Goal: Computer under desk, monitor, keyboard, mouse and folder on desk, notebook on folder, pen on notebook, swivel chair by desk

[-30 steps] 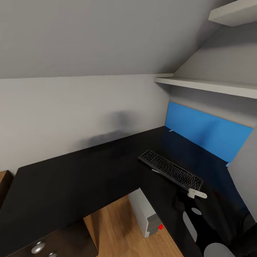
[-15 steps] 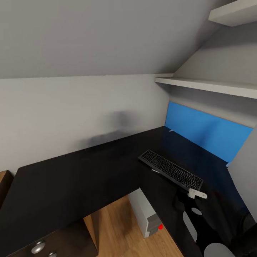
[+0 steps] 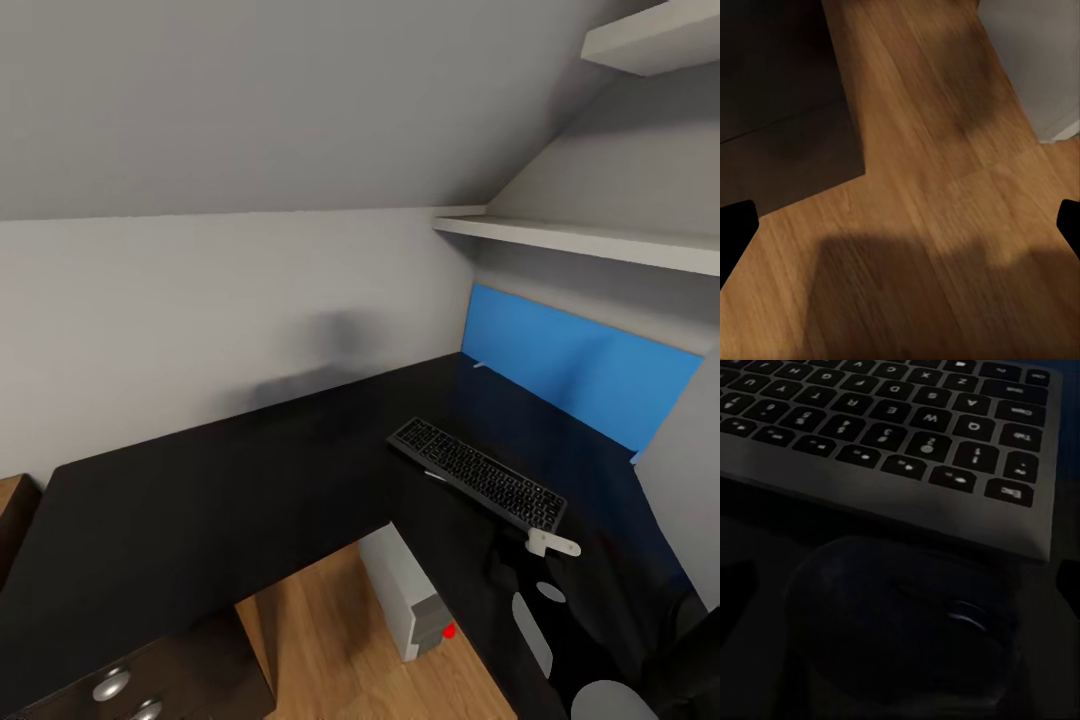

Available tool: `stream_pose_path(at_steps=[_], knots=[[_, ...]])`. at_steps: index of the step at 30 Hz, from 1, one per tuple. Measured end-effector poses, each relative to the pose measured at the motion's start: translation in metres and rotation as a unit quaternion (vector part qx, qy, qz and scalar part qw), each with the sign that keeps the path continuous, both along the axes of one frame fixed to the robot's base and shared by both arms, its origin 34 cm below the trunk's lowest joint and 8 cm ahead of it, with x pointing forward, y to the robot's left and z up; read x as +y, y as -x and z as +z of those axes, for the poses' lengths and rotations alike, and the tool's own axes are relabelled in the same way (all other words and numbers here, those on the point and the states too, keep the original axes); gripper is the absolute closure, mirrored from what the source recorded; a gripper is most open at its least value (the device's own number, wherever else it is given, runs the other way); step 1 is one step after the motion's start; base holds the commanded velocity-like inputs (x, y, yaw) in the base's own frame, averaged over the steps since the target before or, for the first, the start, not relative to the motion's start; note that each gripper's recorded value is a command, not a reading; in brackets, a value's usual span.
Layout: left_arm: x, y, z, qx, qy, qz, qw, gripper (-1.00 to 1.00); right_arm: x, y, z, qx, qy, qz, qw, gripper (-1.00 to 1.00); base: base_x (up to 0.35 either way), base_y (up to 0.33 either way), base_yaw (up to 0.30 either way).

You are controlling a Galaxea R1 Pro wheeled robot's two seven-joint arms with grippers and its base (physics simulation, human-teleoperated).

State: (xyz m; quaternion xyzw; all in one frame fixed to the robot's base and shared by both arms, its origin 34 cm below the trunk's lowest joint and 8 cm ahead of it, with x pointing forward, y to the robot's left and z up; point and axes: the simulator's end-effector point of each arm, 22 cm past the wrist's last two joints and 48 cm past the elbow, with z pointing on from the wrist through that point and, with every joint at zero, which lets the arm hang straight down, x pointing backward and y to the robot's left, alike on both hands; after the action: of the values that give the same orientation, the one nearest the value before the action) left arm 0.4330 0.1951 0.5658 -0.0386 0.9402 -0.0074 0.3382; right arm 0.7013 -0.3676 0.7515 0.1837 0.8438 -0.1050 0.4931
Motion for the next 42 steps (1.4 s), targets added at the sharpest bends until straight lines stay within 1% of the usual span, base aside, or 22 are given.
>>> stream_pose_path(at_steps=[22, 28, 42], knots=[[0.0023, 0.0004, -0.0002, 0.001, -0.002, 0.005, 1.0000, -1.00, 0.0008, 0.0000, -0.0003, 0.000, -0.001, 0.001, 1.0000, -1.00, -0.003, 0.000, 0.000], [0.0020, -0.0002, -0.0087, 0.001, -0.002, 0.006, 1.0000, -1.00, 0.0009, -0.0004, -0.0089, 0.000, -0.001, 0.001, 1.0000, -1.00, 0.000, 0.000, 0.000], [0.0017, -0.0003, -0.0087, 0.000, -0.002, 0.005, 1.0000, -1.00, 0.0008, -0.0005, -0.0089, 0.000, -0.001, 0.001, 1.0000, -1.00, 0.000, 0.000, 0.000]])
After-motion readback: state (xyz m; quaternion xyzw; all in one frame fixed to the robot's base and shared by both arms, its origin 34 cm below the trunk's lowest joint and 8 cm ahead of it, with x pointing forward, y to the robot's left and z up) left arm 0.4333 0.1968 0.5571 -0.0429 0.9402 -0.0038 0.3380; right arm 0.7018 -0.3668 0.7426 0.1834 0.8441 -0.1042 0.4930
